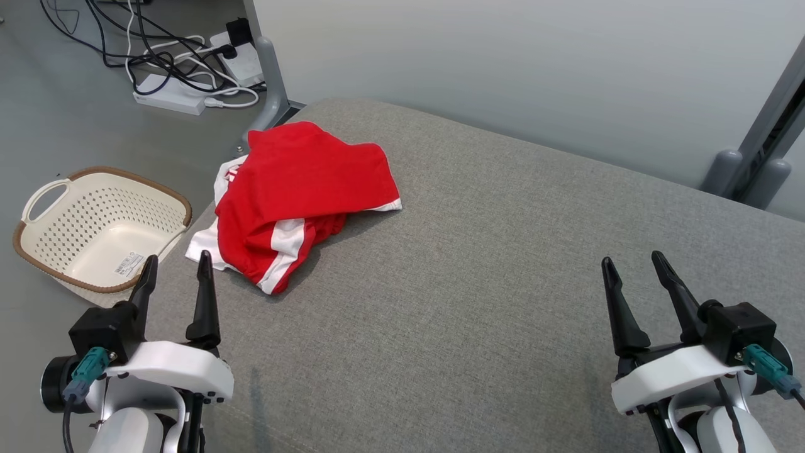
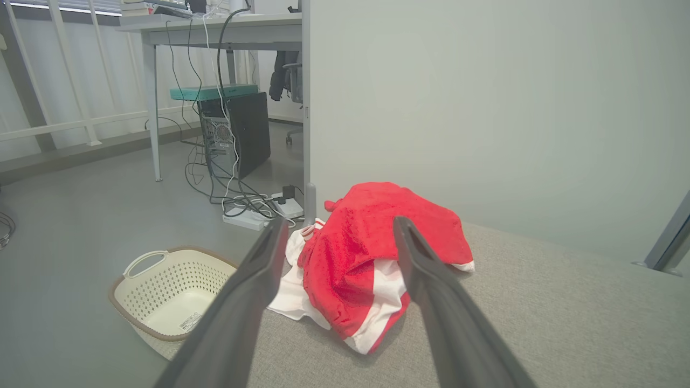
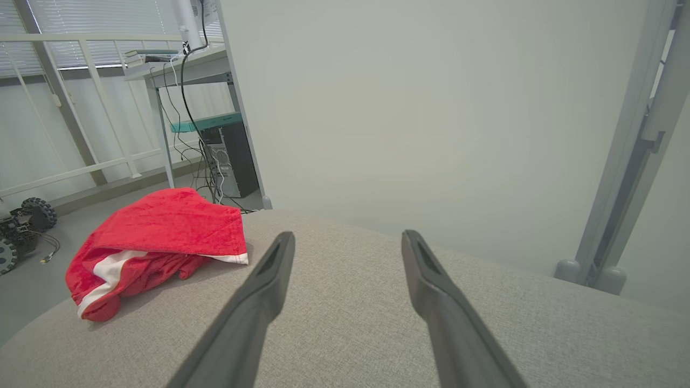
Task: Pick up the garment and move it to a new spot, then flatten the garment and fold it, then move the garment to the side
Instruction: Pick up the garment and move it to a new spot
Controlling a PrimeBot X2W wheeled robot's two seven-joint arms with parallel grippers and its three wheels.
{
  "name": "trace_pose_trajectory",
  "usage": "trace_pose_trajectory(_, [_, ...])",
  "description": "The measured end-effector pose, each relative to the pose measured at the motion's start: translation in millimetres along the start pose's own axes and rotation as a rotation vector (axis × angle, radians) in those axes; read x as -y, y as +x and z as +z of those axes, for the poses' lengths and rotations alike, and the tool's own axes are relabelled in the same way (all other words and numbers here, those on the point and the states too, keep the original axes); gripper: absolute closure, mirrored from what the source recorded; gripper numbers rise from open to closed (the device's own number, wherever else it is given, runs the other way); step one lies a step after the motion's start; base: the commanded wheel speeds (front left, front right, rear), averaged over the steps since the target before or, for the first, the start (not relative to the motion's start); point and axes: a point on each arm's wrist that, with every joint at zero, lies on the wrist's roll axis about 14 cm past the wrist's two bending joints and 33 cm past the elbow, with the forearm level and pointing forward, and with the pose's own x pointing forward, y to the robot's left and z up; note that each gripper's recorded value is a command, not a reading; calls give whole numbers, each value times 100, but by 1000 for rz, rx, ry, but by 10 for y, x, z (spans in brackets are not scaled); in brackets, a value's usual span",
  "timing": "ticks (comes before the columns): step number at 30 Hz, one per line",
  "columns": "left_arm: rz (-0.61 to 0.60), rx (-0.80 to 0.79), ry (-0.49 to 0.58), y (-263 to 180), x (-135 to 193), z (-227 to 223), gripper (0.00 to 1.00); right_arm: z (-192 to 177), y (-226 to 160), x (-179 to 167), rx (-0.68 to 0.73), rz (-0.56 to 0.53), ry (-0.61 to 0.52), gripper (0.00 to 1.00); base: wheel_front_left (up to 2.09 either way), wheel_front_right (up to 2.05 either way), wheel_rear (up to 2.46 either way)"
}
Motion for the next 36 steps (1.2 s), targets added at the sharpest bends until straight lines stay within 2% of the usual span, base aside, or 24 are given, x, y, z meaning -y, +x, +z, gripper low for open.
trace_pose_trajectory(26, [-43, -33, 5, 170, 163, -58, 0, -32, -1, 129, -13, -21, -1, 0, 0, 0, 0])
trace_pose_trajectory(30, [-85, -101, 5, 333, 240, -122, 0, -61, -4, 167, -19, -23, 0, 0, 0, 0, 0])
trace_pose_trajectory(36, [-139, -305, 26, 561, 376, -542, 0, -134, -5, 334, -41, -52, 2, 0, 0, 0, 0])
